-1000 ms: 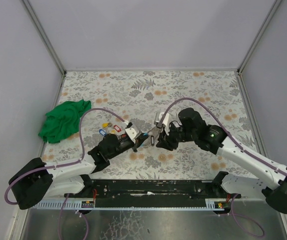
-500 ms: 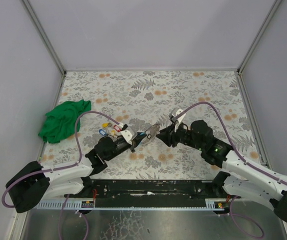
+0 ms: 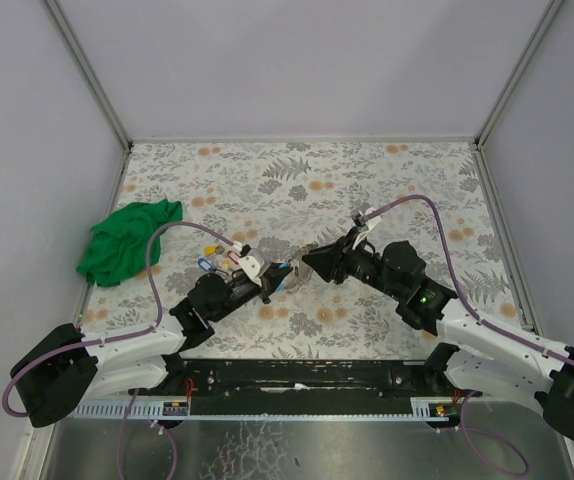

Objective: Put the keys on the keyring

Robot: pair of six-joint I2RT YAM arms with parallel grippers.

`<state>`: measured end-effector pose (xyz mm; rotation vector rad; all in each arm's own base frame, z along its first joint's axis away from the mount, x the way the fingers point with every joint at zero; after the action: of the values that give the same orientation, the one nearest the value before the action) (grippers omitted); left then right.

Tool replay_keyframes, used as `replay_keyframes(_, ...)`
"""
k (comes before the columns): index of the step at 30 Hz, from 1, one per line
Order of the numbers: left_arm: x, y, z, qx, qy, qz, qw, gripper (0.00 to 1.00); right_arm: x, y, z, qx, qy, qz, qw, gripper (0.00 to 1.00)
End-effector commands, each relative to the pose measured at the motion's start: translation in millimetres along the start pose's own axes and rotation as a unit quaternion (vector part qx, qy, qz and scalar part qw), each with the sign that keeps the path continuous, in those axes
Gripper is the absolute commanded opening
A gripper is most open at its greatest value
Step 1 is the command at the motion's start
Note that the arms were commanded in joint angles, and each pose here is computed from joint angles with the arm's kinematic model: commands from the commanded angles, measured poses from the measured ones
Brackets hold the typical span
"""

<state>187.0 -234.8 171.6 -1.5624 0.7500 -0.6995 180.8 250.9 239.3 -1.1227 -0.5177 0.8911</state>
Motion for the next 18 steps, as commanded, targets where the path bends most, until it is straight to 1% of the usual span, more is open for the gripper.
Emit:
replay_keyframes(1,4.5,-25.1,0.1,-0.019,-0.008,-0.056,0.998,0.0,7.4,-15.7,-0.2,0.042,0.01,-0.045,0.998,0.36)
replay_keyframes(8,5.7,-25.2,-1.5,-0.026,-0.003,-0.056,0.998,0.0,14.4,-13.0,-5.0,0.045,0.017,-0.041,0.998,0.3)
replay_keyframes(18,6.0,-26.4,-3.6,-0.031,0.004,-0.061,0.998,0.0,13.6,-7.2,-17.9,0.035,0.052,-0.037,0.997,0.32)
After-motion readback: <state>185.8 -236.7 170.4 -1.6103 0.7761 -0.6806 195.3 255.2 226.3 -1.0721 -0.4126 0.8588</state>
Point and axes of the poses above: each gripper's point midway between its finger pads, its own x axis out along the fingers, its own z axis along the line the jaws close on, y = z × x, the point moved 5 cm from there along -x, back along the fingers, and after that the axes turned 5 degrees about -x, right-handed, at the moved point
